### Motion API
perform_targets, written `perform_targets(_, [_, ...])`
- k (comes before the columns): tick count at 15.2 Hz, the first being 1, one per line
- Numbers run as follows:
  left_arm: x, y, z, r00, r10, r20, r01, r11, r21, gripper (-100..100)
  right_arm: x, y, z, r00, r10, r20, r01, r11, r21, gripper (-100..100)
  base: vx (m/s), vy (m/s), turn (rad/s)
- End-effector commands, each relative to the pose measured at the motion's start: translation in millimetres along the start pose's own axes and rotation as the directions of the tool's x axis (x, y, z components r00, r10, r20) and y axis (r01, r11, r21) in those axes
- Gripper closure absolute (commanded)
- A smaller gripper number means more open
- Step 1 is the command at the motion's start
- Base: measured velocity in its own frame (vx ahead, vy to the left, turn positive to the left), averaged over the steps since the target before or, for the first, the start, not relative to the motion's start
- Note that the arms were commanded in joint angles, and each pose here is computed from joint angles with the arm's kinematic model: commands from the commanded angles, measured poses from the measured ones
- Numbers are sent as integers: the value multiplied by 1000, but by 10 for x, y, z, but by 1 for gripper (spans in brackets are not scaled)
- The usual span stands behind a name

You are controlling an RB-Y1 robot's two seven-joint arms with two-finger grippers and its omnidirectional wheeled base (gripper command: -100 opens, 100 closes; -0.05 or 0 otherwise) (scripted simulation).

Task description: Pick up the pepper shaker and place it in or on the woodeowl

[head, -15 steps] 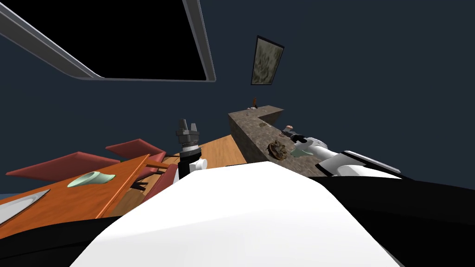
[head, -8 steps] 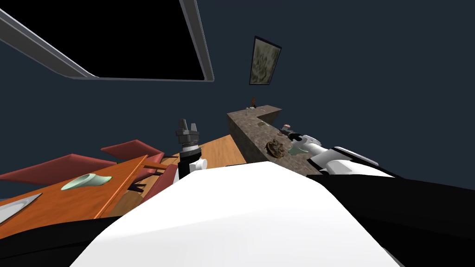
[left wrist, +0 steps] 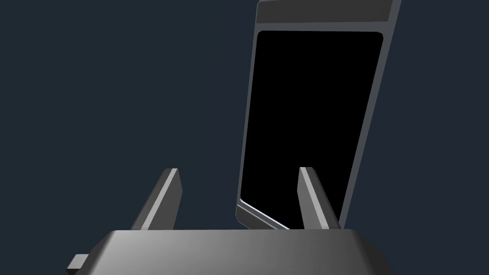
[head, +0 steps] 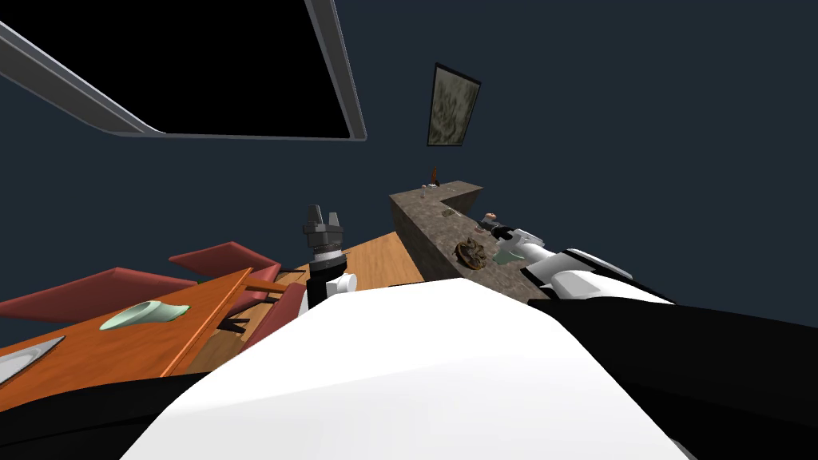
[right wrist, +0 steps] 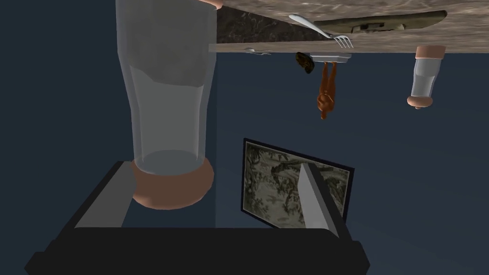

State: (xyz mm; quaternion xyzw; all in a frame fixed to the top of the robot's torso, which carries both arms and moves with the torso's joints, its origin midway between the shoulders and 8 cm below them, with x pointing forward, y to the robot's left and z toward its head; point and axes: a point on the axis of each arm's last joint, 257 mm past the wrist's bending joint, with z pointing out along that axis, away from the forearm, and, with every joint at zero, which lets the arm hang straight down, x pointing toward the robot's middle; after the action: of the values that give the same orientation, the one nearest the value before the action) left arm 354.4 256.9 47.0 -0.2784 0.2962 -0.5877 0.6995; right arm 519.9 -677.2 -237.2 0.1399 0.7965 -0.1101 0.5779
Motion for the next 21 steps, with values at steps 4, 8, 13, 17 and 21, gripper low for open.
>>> perform_targets(4, [0, 0, 0, 1000, 0, 0, 0, 1000, 0, 0, -84, 197, 139, 1000, 14, 2, -14, 1000, -9, -100, -18, -12, -35])
perform_targets(8, [0, 0, 0, 1000, 0, 0, 0, 1000, 0, 0, -41, 214, 140, 999, -51, -15, 51, 999, -16, -100, -18, -9, -8])
perform_targets(13, [0, 0, 0, 1000, 0, 0, 0, 1000, 0, 0, -114, 410, 252, 999, -30, -15, 30, 999, -23, -100, -18, -4, -27])
perform_targets(17, [0, 0, 0, 1000, 0, 0, 0, 1000, 0, 0, -153, 644, 344, 1000, 1, -18, -2, 999, -40, -100, -21, -5, -25])
perform_targets(21, [0, 0, 0, 1000, 0, 0, 0, 1000, 0, 0, -156, 624, 354, 997, -71, -29, 70, 997, -35, -100, -16, -6, -6])
